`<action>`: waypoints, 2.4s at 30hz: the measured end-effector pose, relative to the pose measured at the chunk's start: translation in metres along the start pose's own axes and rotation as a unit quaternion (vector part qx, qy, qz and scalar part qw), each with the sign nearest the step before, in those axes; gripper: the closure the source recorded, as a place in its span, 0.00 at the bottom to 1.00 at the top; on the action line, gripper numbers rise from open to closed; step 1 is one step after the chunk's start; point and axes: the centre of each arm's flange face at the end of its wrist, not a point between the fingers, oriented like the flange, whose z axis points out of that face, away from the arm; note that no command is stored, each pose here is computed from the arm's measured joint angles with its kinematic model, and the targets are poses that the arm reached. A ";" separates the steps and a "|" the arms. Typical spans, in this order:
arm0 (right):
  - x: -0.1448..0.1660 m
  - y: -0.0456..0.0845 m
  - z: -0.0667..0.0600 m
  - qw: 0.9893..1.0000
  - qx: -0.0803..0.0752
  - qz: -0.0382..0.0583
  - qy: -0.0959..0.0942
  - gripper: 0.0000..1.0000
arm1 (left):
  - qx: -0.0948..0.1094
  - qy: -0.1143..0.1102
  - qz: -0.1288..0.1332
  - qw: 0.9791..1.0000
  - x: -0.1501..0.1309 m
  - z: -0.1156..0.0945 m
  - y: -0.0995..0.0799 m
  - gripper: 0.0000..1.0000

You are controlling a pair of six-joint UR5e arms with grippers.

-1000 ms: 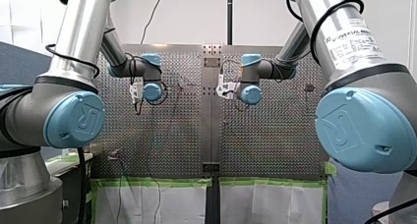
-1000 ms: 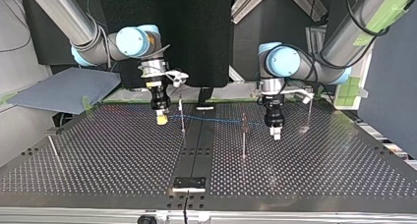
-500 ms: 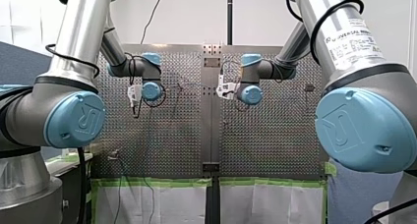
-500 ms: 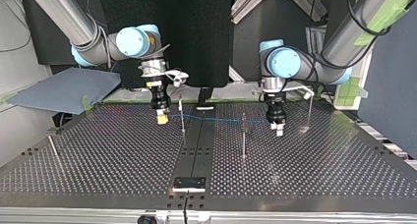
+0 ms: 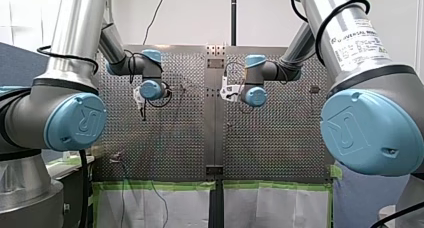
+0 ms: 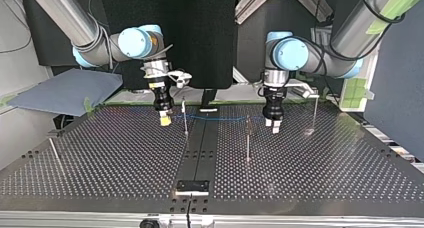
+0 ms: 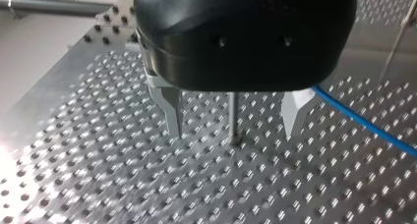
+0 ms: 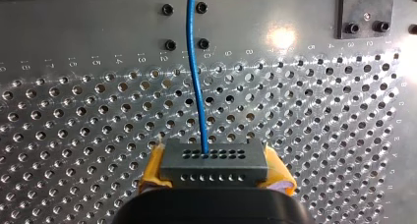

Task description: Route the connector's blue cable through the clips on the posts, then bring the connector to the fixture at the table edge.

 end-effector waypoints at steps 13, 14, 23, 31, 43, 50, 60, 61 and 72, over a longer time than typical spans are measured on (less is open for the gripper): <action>-0.001 -0.001 -0.001 1.000 0.001 0.000 -0.004 1.00 | 0.070 0.012 0.000 0.997 -0.008 -0.016 -0.022 0.00; -0.001 -0.002 -0.001 1.000 0.001 0.000 -0.004 1.00 | 0.075 0.011 -0.001 0.997 -0.011 -0.017 -0.023 0.00; -0.001 -0.004 -0.002 1.000 0.003 0.000 -0.007 1.00 | 0.088 0.022 0.008 0.996 -0.016 -0.024 -0.028 0.00; -0.002 -0.004 -0.003 1.000 0.003 0.000 -0.010 1.00 | 0.074 0.035 0.021 0.996 -0.013 -0.027 -0.025 0.00; -0.002 -0.004 -0.003 1.000 0.003 0.000 -0.011 1.00 | 0.082 0.033 0.026 0.996 -0.020 -0.036 -0.030 0.00; -0.002 -0.005 -0.003 1.000 0.003 0.000 -0.010 1.00 | 0.087 0.021 0.015 0.996 -0.025 -0.040 -0.033 0.00; -0.002 -0.005 -0.003 1.000 0.003 0.000 -0.011 1.00 | 0.087 0.026 0.012 0.996 -0.021 -0.044 -0.034 0.00; -0.002 -0.005 -0.003 1.000 0.003 0.000 -0.011 1.00 | 0.087 0.027 0.012 0.996 -0.020 -0.045 -0.034 0.00; -0.002 -0.005 -0.004 1.000 0.004 0.000 -0.012 1.00 | 0.085 0.034 0.013 0.996 -0.013 -0.051 -0.031 0.00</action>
